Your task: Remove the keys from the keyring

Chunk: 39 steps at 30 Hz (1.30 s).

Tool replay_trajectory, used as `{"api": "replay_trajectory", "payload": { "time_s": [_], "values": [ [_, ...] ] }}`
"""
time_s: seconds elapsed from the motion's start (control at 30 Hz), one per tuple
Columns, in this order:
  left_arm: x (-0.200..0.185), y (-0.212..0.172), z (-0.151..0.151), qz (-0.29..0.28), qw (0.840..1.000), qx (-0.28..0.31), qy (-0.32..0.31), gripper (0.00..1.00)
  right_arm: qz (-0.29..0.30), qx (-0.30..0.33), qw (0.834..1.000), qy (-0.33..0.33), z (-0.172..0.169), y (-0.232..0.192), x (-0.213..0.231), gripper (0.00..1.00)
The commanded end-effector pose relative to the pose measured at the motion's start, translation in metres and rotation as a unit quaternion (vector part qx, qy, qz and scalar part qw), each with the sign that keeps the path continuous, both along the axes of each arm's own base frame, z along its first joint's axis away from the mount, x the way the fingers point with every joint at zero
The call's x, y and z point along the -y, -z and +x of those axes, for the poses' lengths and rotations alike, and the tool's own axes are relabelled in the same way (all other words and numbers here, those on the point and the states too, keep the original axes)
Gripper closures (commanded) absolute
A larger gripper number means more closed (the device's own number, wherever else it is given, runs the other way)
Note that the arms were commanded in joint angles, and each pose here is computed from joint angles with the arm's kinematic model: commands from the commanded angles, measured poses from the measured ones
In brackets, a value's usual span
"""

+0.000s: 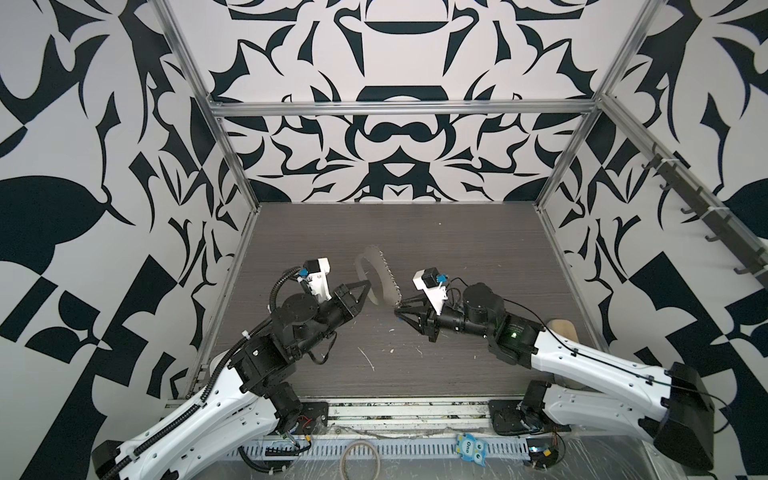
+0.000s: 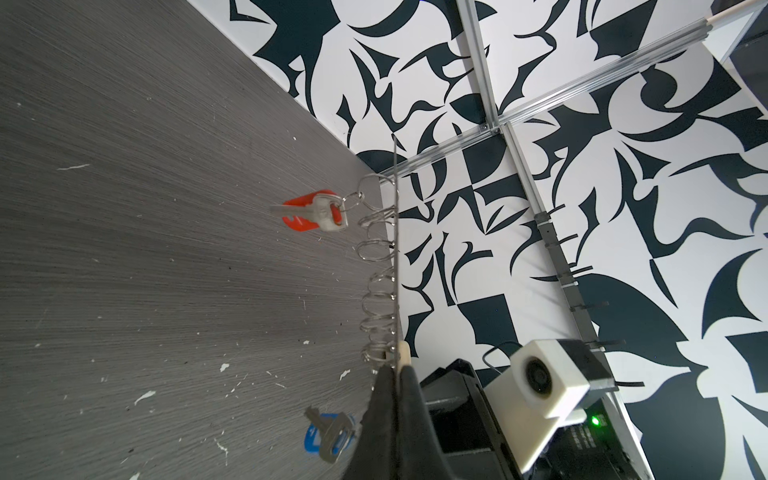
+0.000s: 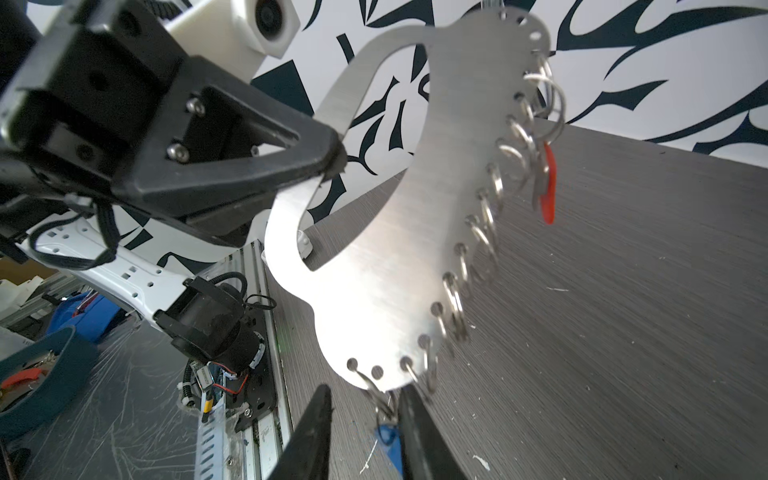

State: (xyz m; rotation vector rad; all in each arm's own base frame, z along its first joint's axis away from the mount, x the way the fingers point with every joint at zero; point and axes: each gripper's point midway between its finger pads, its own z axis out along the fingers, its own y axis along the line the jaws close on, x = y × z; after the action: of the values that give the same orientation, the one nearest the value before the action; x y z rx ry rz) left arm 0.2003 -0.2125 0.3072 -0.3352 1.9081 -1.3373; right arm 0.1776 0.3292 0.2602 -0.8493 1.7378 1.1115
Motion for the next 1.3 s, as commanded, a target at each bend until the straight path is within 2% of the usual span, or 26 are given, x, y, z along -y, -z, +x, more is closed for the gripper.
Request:
{"api": "replay_trajectory", "payload": {
  "time_s": [0.0, 0.27, 0.57, 0.77, 0.9, 0.93, 1.03, 1.1, 1.27],
  "values": [
    [-0.003, -0.02, -0.001, -0.035, 0.999, 0.019, -0.003, 1.0, 0.04, 0.037, 0.999, -0.007, 0.0, -0.037, -0.005, 0.73],
    [-0.007, -0.019, -0.002, -0.038, 0.999, 0.022, -0.009, 1.0, 0.036, 0.033, 0.999, -0.005, -0.002, -0.033, -0.003, 0.8],
    [-0.006, -0.016, -0.001, -0.036, 0.999, 0.017, -0.01, 1.0, 0.043, 0.032, 0.999, -0.01, -0.004, -0.039, -0.002, 1.0],
    [-0.014, -0.011, 0.0, -0.03, 0.999, 0.013, -0.025, 1.0, 0.034, 0.016, 0.999, 0.007, -0.002, -0.038, 0.003, 1.0],
    [-0.017, 0.008, -0.001, -0.006, 0.999, -0.012, -0.031, 1.0, 0.01, -0.008, 0.999, 0.029, 0.002, -0.035, 0.01, 1.0],
    [-0.018, 0.013, -0.002, -0.001, 0.999, -0.018, -0.032, 0.96, 0.007, -0.011, 1.0, 0.027, 0.0, -0.035, 0.01, 1.0],
    [-0.022, 0.033, -0.004, 0.01, 0.999, -0.035, -0.038, 0.7, -0.004, -0.018, 0.999, 0.035, 0.0, -0.034, 0.014, 1.0],
    [-0.027, 0.044, -0.005, 0.017, 0.998, -0.045, -0.043, 0.59, -0.014, -0.02, 0.999, 0.038, 0.001, -0.032, 0.016, 1.0],
    [-0.043, 0.061, -0.013, 0.042, 0.997, -0.048, -0.053, 0.44, -0.042, -0.016, 0.998, 0.033, 0.002, -0.032, 0.015, 1.0]
  ]
}}
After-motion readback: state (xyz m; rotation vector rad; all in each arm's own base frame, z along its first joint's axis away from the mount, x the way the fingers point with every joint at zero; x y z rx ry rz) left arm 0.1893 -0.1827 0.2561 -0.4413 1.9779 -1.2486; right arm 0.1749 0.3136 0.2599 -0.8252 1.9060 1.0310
